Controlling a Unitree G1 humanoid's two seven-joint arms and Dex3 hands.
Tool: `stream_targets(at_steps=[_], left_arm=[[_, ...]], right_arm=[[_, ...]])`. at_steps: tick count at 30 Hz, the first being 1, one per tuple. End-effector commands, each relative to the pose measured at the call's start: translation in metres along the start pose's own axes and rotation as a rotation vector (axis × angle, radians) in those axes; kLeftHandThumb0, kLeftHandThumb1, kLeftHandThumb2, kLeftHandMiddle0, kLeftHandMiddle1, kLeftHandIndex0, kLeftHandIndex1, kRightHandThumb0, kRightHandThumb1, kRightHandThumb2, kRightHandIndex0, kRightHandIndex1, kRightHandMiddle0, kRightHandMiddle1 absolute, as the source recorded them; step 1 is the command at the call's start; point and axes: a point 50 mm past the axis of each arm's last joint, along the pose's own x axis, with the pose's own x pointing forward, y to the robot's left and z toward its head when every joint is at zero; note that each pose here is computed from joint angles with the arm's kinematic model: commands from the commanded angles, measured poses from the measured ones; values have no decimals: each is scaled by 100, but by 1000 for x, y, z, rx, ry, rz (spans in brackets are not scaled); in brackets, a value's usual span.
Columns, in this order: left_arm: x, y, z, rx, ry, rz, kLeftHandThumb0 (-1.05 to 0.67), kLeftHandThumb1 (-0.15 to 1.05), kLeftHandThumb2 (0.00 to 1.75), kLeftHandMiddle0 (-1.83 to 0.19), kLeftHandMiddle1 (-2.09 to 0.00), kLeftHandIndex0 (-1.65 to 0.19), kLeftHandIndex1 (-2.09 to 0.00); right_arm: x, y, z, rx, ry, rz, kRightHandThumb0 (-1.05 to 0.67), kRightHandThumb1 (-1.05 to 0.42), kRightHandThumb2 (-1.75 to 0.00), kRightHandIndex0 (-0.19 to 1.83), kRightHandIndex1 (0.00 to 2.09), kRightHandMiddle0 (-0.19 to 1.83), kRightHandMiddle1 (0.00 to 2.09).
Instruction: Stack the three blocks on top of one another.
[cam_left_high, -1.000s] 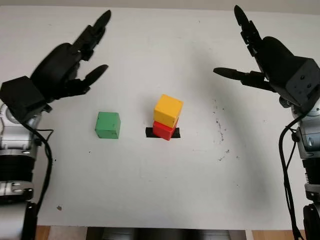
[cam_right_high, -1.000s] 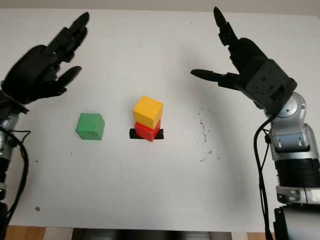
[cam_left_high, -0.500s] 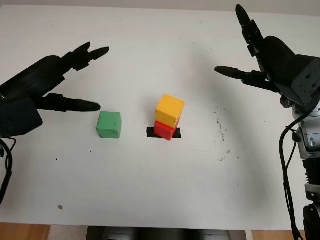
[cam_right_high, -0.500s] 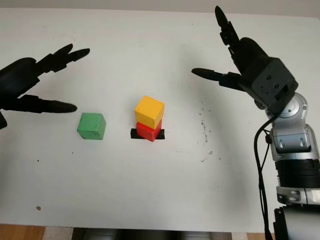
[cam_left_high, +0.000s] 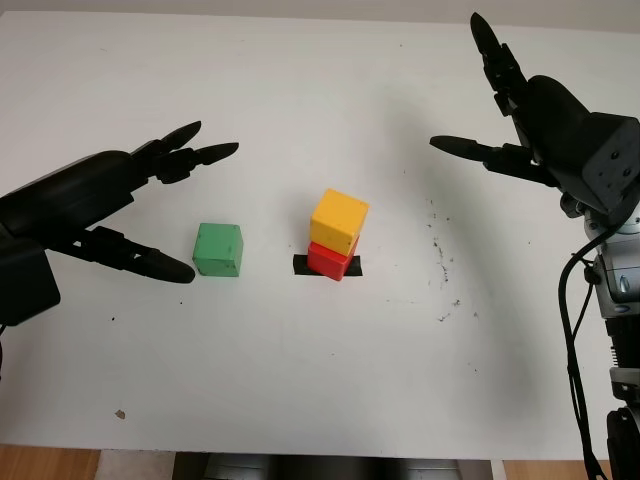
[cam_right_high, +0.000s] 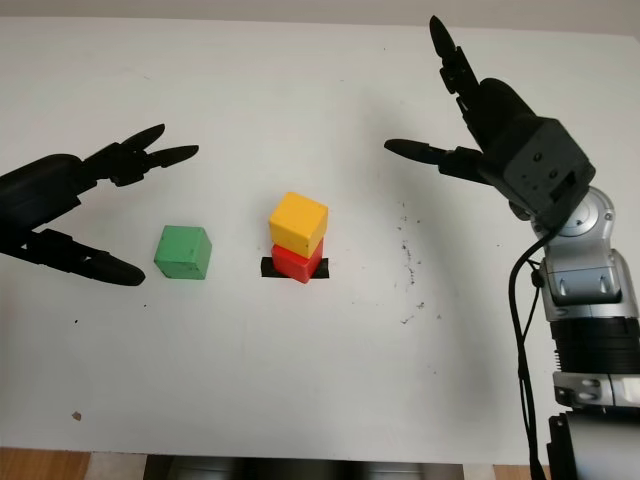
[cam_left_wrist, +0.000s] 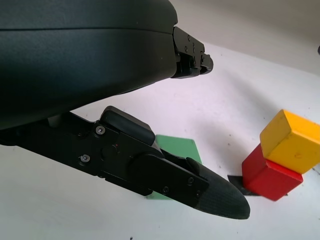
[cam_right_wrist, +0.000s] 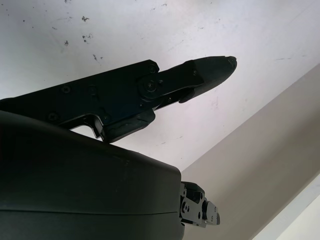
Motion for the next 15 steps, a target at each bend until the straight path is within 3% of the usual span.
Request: stream_targets(at_steps=[1, 15], left_arm=[[-4, 1, 2, 30, 7, -3, -96, 100, 6, 19, -3, -12, -5], [0, -22, 4, 270, 135, 78, -94, 104, 6, 17, -5, -18, -7]], right_arm=[[-1, -6, 2, -1, -10, -18, -69, -105, -9, -19, 0, -19, 0], [-3, -7, 4, -33, 0, -15, -70, -105, -11, -19, 0, -19, 0]])
